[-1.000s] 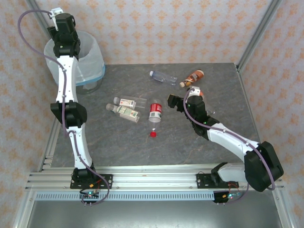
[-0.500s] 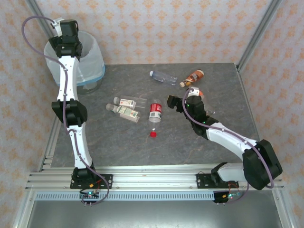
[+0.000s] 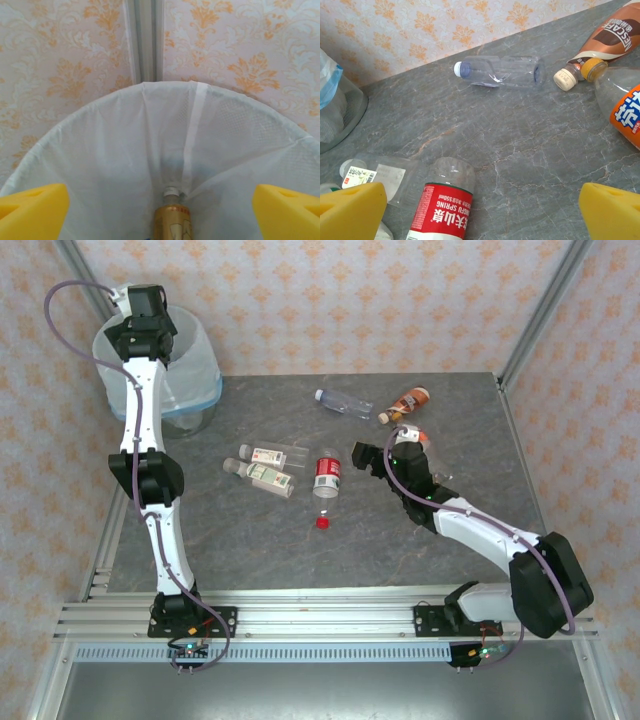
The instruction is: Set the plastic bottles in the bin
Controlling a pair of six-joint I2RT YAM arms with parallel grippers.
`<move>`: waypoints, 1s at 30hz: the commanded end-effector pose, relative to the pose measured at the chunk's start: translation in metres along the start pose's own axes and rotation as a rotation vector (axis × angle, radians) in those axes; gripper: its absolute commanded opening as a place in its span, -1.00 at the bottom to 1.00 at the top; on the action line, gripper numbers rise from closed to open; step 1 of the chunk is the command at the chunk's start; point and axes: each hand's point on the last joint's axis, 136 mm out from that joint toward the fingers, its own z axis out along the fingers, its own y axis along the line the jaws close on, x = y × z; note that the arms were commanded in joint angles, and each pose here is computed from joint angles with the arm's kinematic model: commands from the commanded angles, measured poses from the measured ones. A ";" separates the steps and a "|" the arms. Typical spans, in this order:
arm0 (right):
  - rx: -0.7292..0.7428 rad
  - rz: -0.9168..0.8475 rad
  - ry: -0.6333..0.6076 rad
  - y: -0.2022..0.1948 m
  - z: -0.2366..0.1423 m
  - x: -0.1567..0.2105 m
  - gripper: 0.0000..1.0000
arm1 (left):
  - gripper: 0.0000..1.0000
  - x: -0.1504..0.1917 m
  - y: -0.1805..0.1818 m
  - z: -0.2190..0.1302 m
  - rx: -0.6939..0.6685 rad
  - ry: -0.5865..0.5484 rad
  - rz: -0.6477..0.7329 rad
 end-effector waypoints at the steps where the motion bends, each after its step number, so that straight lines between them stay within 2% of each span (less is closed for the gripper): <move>1: -0.005 -0.033 0.020 0.003 -0.002 -0.006 0.98 | 0.94 -0.031 -0.006 -0.044 0.124 -0.019 -0.080; 5: 0.025 -0.108 0.080 -0.002 -0.003 -0.005 0.98 | 1.00 -0.037 -0.032 -0.067 0.281 0.003 -0.117; 9: 0.035 -0.165 0.138 -0.010 -0.005 -0.004 0.98 | 1.00 -0.036 -0.052 -0.094 0.318 -0.008 -0.068; 15: 0.132 -0.194 0.172 -0.048 -0.008 -0.014 0.98 | 1.00 -0.025 -0.088 -0.136 0.459 0.009 -0.033; 21: 0.255 -0.213 0.232 -0.091 -0.017 -0.022 0.98 | 1.00 -0.012 -0.097 -0.161 0.577 0.011 -0.104; 30: 0.316 -0.239 0.345 -0.139 -0.019 -0.014 0.98 | 1.00 0.006 -0.090 -0.187 0.665 -0.003 -0.222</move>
